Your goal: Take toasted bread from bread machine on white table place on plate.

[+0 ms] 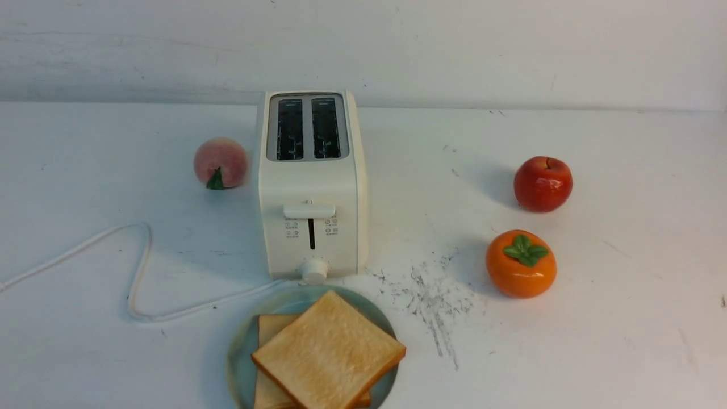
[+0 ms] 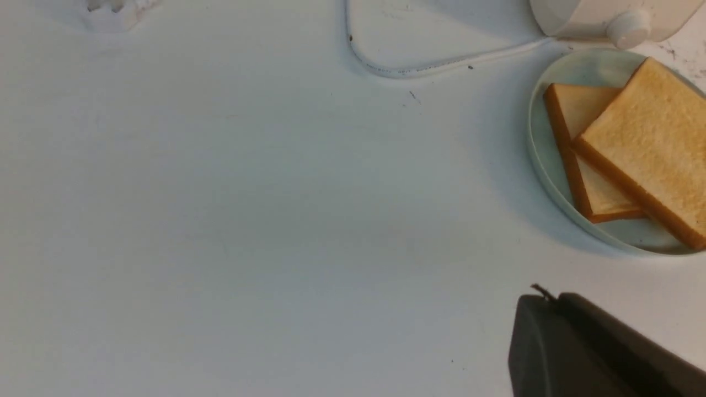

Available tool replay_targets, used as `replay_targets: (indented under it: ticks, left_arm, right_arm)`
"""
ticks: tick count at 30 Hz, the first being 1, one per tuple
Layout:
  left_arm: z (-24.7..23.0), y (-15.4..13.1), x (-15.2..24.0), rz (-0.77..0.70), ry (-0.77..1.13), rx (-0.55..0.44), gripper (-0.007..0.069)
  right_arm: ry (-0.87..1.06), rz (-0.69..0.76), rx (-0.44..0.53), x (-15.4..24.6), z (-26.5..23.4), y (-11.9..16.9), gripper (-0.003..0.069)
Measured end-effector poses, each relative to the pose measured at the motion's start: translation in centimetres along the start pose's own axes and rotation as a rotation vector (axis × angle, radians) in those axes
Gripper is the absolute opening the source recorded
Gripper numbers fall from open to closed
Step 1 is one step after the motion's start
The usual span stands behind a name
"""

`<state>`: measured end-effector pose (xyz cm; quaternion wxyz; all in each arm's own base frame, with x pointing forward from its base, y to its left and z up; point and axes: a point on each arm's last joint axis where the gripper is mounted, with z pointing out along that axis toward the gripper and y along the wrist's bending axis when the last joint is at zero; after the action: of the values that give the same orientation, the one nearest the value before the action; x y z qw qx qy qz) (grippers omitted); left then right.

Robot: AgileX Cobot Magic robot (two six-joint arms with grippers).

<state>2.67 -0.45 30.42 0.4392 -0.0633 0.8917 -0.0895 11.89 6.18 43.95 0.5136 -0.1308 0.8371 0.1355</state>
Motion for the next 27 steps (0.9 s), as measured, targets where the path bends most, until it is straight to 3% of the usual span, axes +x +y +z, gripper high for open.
replay_targets:
  ticks: [9,14,27]
  left_arm:
    - [-0.1,-0.7,-1.2,-0.025,-0.126,0.073,-0.0014]
    - [-0.2,-1.0,-1.9,-0.045,-0.209,0.12,-0.0014]
    - [-0.4,-1.2,-2.4,-0.052,-0.265,0.14,-0.0013]
  right_arm:
    - [-0.32,0.048,-0.033,11.6,-1.7,-2.6,-0.0003]
    - [-0.468,-0.031,-0.076,15.6,-1.2,-2.8,0.0001]
    - [-0.594,-0.236,-0.044,17.0,-1.3,-2.9,0.0011]
